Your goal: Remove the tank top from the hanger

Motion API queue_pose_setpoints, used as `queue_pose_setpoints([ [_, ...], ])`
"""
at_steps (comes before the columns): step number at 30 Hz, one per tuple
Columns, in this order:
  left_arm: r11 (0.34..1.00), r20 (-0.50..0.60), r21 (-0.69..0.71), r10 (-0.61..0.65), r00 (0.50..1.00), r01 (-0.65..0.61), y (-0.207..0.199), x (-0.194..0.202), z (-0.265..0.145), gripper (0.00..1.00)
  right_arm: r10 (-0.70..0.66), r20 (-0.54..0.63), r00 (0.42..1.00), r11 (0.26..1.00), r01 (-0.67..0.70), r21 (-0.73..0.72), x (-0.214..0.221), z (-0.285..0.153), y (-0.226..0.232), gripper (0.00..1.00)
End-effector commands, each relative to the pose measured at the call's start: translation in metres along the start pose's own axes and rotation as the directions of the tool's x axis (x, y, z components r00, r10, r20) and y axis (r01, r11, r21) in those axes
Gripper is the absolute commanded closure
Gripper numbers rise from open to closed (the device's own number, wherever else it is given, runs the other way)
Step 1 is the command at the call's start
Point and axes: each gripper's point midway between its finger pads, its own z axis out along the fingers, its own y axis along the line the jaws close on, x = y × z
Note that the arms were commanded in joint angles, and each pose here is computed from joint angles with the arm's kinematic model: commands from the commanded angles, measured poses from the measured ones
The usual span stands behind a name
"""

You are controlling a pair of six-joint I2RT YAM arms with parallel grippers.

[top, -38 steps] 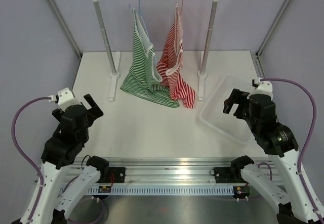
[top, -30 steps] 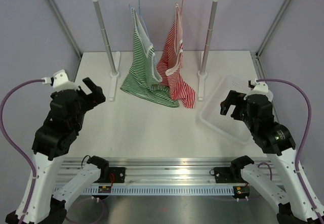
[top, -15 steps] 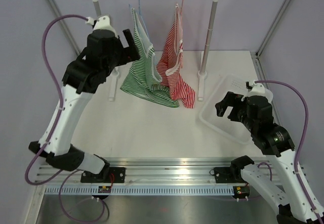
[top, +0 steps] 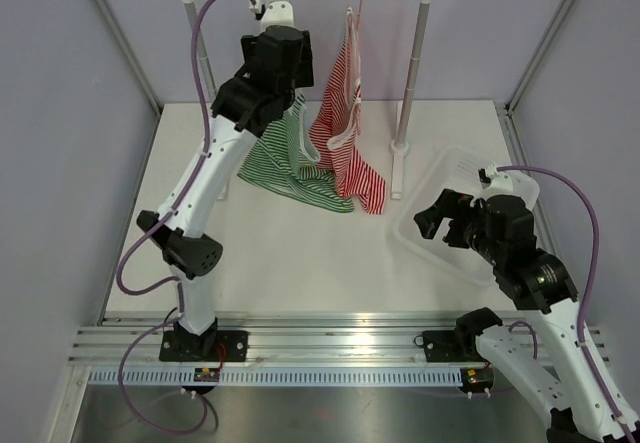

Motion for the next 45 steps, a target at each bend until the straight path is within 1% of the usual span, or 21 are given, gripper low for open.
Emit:
queue_pose_setpoints([
  [1,0.999,0.148,-0.047,0.002,0.989,0.005,-0.007,-0.039,0.018,0.31,0.037,0.019,0.999,0.993,-0.034,-0.111,-0.003,-0.005,0.021,0.01],
  [3,0.998,0.171,-0.062,0.023,0.985,-0.012,-0.009,-0.044,0.024,0.33,0.049,0.015,0.999,0.988,-0.046,-0.149,-0.001,-0.008,0.026,0.01],
  [4,0.996,0.166,-0.081,0.04,0.985,-0.026,-0.01,-0.039,0.032,0.42,0.053,0.006,0.999,0.987,-0.051,-0.151,0.003,-0.007,0.026,0.01],
  [6,0.991,0.17,-0.13,0.059,0.984,-0.037,-0.003,-0.037,0.037,0.53,0.055,-0.002,0.998,0.987,-0.055,-0.15,0.006,-0.007,0.025,0.0],
  [7,0.989,0.168,-0.141,0.061,0.984,-0.037,-0.001,-0.036,0.038,0.68,0.054,-0.005,0.999,0.988,-0.054,-0.148,0.008,-0.007,0.024,0.01],
  [8,0.988,0.17,-0.15,0.055,0.984,-0.029,0.003,-0.037,0.039,0.73,0.052,-0.008,0.999,0.988,-0.053,-0.146,0.009,-0.007,0.023,0.0],
  [10,0.987,0.164,-0.155,0.062,0.984,-0.036,0.006,-0.034,0.042,0.75,0.047,-0.012,0.999,0.988,-0.049,-0.144,0.009,-0.007,0.023,0.0],
  [12,0.988,0.16,-0.154,0.053,0.986,-0.028,0.012,-0.034,0.046,0.88,0.044,-0.012,0.999,0.988,-0.045,-0.15,0.008,-0.008,0.024,0.0],
  [15,0.988,0.149,-0.151,0.032,0.988,-0.009,0.018,-0.033,0.045,1.0,0.044,-0.009,0.999,0.987,-0.045,-0.154,0.007,-0.008,0.025,0.01],
  [21,0.994,0.117,-0.104,-0.017,0.993,0.029,0.033,-0.031,0.05,1.0,0.041,-0.014,0.999,0.987,-0.042,-0.154,0.007,-0.007,0.026,0.01],
  [24,0.999,0.083,-0.026,-0.023,0.996,0.025,0.03,-0.024,0.06,1.0,0.042,-0.017,0.999,0.987,-0.044,-0.153,0.008,-0.007,0.025,0.01],
  [27,0.999,0.056,0.004,-0.034,0.998,0.034,0.031,-0.019,0.065,0.93,0.043,-0.016,0.999,0.988,-0.045,-0.151,0.008,-0.008,0.025,0.0],
  [29,0.999,0.042,0.008,-0.033,0.999,0.032,0.034,-0.016,0.068,1.0,0.042,-0.017,0.999,0.988,-0.044,-0.147,0.008,-0.008,0.025,0.01],
  [30,1.0,0.039,0.006,-0.029,0.999,0.028,0.035,-0.015,0.068,1.0,0.04,-0.015,0.999,0.988,-0.042,-0.149,0.007,-0.008,0.025,0.01],
  [33,1.0,0.056,-0.01,-0.028,0.998,0.029,0.041,-0.023,0.061,1.0,0.041,-0.012,0.999,0.988,-0.042,-0.148,0.006,-0.009,0.025,0.01],
  [37,1.0,0.103,-0.003,-0.03,0.994,0.03,0.049,-0.044,0.042,1.0,0.041,-0.009,0.999,0.988,-0.042,-0.152,0.004,-0.009,0.026,0.01],
  [41,0.999,0.16,0.026,-0.048,0.986,0.045,0.056,-0.071,0.014,1.0,0.044,-0.008,0.999,0.987,-0.045,-0.156,0.004,-0.008,0.027,0.01],
  [45,0.997,0.191,0.053,-0.056,0.98,0.047,0.061,-0.086,-0.006,1.0,0.048,-0.003,0.999,0.986,-0.048,-0.161,0.004,-0.009,0.028,0.0],
])
